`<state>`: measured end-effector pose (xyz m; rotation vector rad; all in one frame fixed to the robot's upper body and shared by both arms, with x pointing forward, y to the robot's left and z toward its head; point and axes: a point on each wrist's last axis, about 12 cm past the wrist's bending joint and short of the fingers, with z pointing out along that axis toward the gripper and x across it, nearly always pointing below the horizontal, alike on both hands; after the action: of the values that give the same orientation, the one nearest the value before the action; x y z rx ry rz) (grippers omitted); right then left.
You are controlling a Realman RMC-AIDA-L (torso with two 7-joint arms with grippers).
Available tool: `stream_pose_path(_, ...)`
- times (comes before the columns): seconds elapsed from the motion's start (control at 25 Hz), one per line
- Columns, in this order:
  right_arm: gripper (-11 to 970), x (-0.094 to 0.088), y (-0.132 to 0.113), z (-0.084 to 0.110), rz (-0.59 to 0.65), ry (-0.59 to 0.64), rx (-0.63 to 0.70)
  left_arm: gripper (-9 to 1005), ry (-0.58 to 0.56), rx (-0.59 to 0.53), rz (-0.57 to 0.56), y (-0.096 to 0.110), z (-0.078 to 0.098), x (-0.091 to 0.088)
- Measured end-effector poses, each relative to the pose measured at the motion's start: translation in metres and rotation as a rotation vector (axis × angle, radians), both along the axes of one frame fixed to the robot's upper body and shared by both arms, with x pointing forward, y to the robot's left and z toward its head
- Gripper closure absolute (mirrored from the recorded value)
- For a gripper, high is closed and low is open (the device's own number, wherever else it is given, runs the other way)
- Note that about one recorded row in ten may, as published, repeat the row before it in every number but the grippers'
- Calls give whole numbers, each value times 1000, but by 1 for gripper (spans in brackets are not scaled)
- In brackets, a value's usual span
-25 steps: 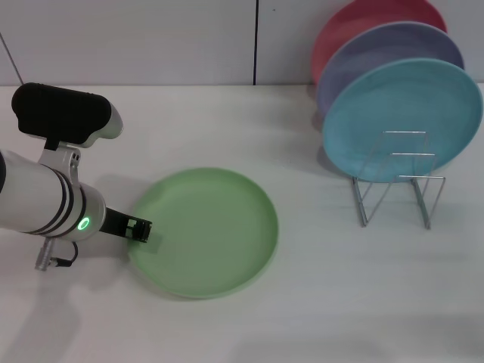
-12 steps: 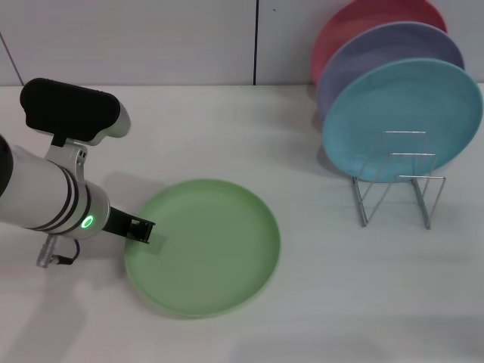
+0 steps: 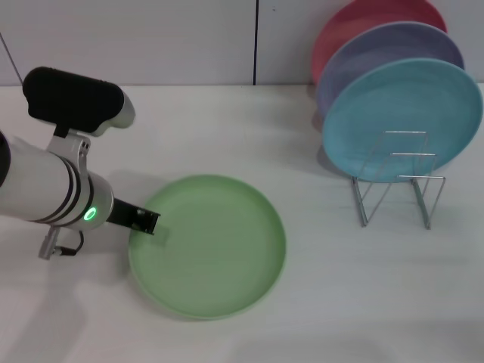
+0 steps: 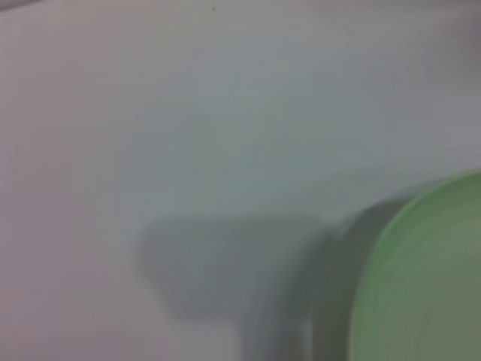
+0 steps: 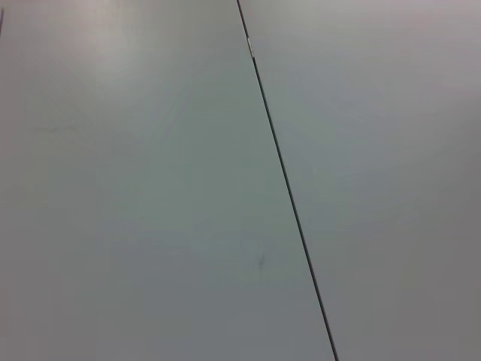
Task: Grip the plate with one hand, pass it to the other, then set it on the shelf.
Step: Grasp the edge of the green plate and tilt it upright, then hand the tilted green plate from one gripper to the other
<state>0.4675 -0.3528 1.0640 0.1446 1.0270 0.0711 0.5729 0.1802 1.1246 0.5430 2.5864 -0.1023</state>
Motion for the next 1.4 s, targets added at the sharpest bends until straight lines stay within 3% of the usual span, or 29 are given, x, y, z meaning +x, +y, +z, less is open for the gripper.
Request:
stream_pose_path(0.24, 220, 1, 4, 5, 29, -38, -8, 918, -84, -33, -23, 0, 22, -1)
stream_pose_path(0.48, 220, 5, 7, 14, 61, -95, -29, 945, -111, -41, -38, -2, 29, -1)
stream_pose_path(0.68, 221, 27, 15, 41, 231, -185, -62, 958, -151, -50, -58, -4, 40, -3)
stream_pose_path(0.72, 221, 43, 20, 61, 300, -197, -104, 959, -157, -51, -60, -4, 42, -3)
stream_pose_path(0.8, 221, 50, 24, 72, 330, -196, -127, 960, -169, -53, -65, -5, 45, -4)
stream_pose_path(0.84, 221, 71, 34, 99, 393, -139, -175, 960, -184, -57, -71, -7, 49, -5)
stream_pose_path(0.88, 221, 71, 34, 99, 393, -139, -175, 961, -184, -57, -71, -7, 49, -5)
stream_pose_path(1.0, 220, 100, 54, 147, 495, -10, -251, 961, -203, -62, -79, -9, 55, -6)
stream_pose_path(1.04, 220, 116, 61, 181, 549, 99, -312, 961, -211, -64, -81, -9, 57, -6)
stream_pose_path(1.08, 220, 122, 62, 197, 556, 140, -340, 961, -221, -64, -82, -9, 60, -6)
stream_pose_path(1.12, 221, 122, 62, 197, 556, 140, -340, 960, -229, -63, -84, -9, 62, -6)
stream_pose_path(1.2, 221, 135, 63, 225, 565, 245, -383, 960, -251, -61, -88, -11, 67, -6)
stream_pose_path(1.24, 221, 146, 63, 244, 599, 366, -382, 960, -280, -63, -90, -11, 74, -5)
stream_pose_path(1.28, 221, 146, 63, 244, 599, 366, -382, 960, -280, -63, -90, -11, 74, -5)
stream_pose_path(1.4, 221, 155, 68, 264, 711, 558, -387, 960, -321, -65, -96, -12, 84, -5)
